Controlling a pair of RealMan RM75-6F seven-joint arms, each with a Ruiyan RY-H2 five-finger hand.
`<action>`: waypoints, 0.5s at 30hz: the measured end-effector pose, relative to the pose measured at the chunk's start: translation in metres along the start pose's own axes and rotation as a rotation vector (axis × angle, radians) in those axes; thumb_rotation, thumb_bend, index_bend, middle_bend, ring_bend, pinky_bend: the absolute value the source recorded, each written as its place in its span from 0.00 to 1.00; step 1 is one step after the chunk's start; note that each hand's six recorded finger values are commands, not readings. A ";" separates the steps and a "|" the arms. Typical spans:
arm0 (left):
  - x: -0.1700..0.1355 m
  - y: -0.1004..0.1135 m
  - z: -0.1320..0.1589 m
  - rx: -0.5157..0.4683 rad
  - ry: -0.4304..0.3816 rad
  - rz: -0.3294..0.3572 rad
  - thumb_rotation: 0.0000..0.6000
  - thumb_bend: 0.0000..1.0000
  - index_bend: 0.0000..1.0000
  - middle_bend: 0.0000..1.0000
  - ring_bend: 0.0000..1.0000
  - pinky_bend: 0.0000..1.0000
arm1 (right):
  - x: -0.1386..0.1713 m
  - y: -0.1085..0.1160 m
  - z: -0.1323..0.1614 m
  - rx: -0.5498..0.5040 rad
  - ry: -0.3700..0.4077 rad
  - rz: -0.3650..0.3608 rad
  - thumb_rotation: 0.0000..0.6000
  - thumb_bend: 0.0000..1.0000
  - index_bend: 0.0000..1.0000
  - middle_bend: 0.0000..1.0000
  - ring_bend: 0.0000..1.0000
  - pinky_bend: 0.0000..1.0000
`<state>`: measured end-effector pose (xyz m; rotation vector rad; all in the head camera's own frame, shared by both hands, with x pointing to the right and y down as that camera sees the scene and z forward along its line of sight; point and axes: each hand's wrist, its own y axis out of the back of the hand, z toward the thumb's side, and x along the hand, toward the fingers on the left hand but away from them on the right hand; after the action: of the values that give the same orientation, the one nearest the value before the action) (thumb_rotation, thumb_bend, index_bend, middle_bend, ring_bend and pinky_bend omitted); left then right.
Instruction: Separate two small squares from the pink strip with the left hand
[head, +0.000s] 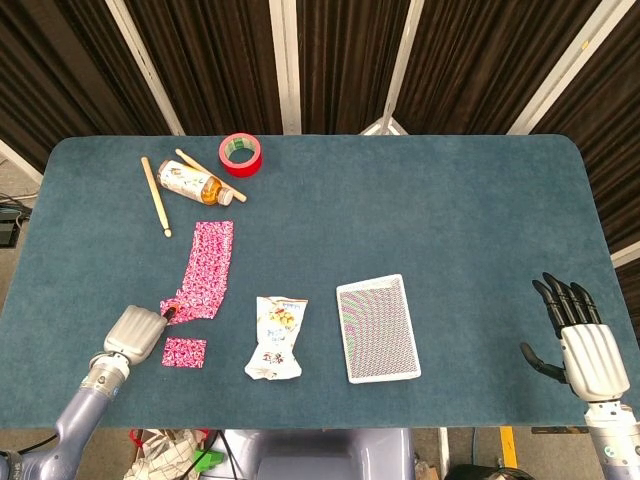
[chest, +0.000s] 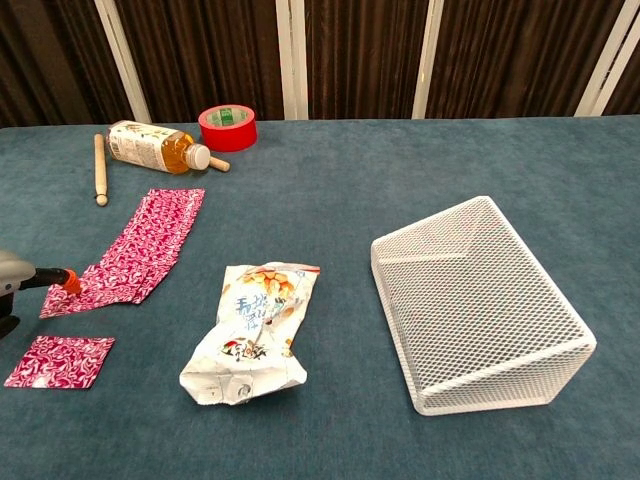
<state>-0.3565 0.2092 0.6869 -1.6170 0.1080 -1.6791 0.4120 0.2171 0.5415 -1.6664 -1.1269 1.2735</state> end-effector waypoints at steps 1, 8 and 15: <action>-0.001 -0.002 -0.003 0.003 0.010 -0.007 1.00 0.80 0.17 0.86 0.71 0.51 | 0.000 0.000 0.000 0.001 0.000 0.000 1.00 0.31 0.00 0.04 0.09 0.07; -0.007 -0.014 -0.025 0.028 0.065 -0.039 1.00 0.80 0.17 0.86 0.71 0.51 | 0.000 -0.001 0.001 0.004 0.001 0.004 1.00 0.31 0.00 0.04 0.09 0.07; -0.015 -0.019 -0.045 0.024 0.114 -0.047 1.00 0.80 0.17 0.86 0.71 0.51 | -0.001 -0.003 0.002 0.009 0.004 0.008 1.00 0.31 0.00 0.04 0.09 0.07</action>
<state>-0.4064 0.2109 0.6771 -1.5161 0.1071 -1.8021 0.4089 0.2176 0.5441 -1.6676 -1.1116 1.2784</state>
